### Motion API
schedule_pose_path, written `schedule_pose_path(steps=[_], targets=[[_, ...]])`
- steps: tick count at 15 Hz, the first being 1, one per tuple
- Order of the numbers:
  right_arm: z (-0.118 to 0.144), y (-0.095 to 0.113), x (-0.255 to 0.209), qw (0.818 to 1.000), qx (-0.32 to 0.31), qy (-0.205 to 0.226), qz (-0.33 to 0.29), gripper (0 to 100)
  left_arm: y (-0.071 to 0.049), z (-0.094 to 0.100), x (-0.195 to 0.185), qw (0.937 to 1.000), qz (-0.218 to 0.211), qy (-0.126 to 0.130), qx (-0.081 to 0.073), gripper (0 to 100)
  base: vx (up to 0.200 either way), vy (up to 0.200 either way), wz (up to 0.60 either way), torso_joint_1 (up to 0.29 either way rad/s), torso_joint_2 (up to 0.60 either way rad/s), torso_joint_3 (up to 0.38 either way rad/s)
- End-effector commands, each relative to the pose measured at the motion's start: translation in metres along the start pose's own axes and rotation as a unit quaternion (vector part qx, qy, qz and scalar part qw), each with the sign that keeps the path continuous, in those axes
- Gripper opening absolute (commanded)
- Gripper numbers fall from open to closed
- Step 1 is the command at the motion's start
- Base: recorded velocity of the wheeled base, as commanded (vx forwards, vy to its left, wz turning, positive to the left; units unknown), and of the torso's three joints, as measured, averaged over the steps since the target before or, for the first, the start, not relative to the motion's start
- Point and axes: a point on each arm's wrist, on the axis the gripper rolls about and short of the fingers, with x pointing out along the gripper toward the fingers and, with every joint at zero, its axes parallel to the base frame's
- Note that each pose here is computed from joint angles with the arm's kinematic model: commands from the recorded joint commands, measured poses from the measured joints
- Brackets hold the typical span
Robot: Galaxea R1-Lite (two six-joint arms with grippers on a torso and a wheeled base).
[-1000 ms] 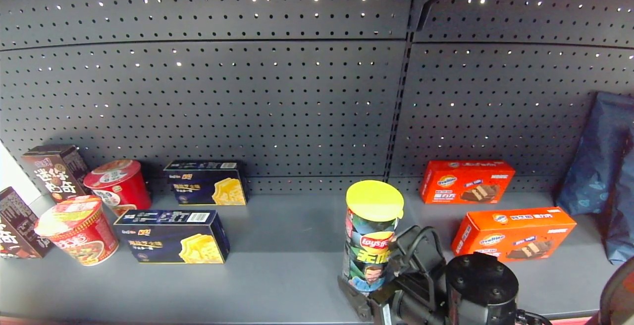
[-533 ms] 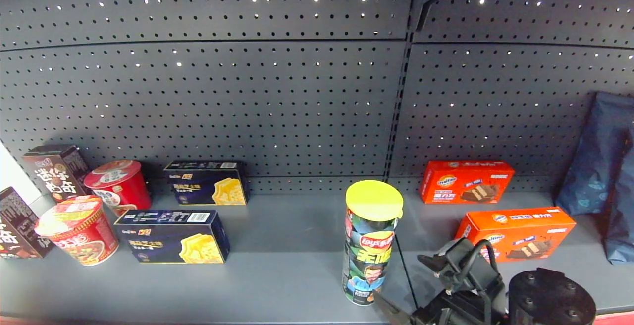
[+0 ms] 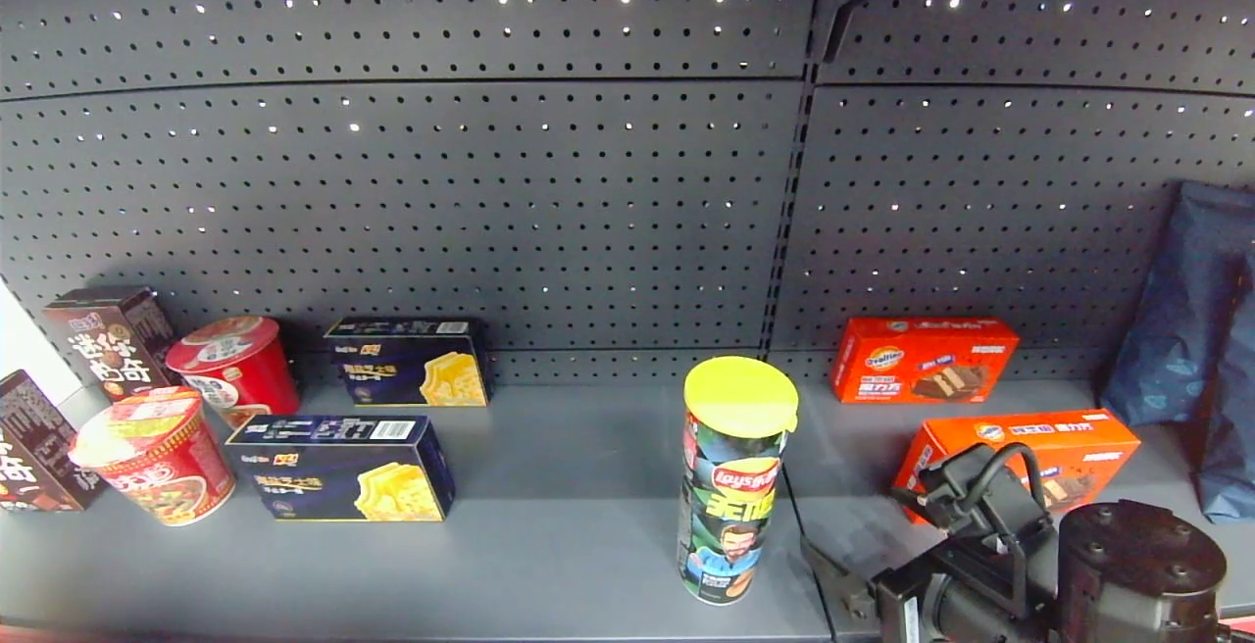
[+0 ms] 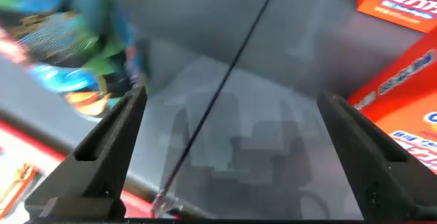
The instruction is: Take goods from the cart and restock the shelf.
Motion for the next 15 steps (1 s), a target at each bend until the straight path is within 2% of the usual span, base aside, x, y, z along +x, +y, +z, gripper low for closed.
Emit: schedule_pose_path(steps=[1,11,15], targets=[[0.004,0.000,0.009,1.000,0.004,-0.005,-0.007,100,0.000,0.000,0.000,1.0000,0.000,0.001,0.001,0,0.000,0.000,0.00,0.000,0.00,0.000],[0.002,0.021,0.039,1.000,-0.005,0.004,0.011,100,0.000,-0.001,0.000,1.0000,-0.002,0.002,0.000,0,0.000,0.000,0.00,0.000,0.00,0.000],[0.001,0.021,0.039,1.000,-0.006,0.006,0.011,100,0.000,-0.003,0.002,1.0000,-0.001,0.006,0.001,0,0.000,0.000,0.00,0.000,0.00,0.000]])
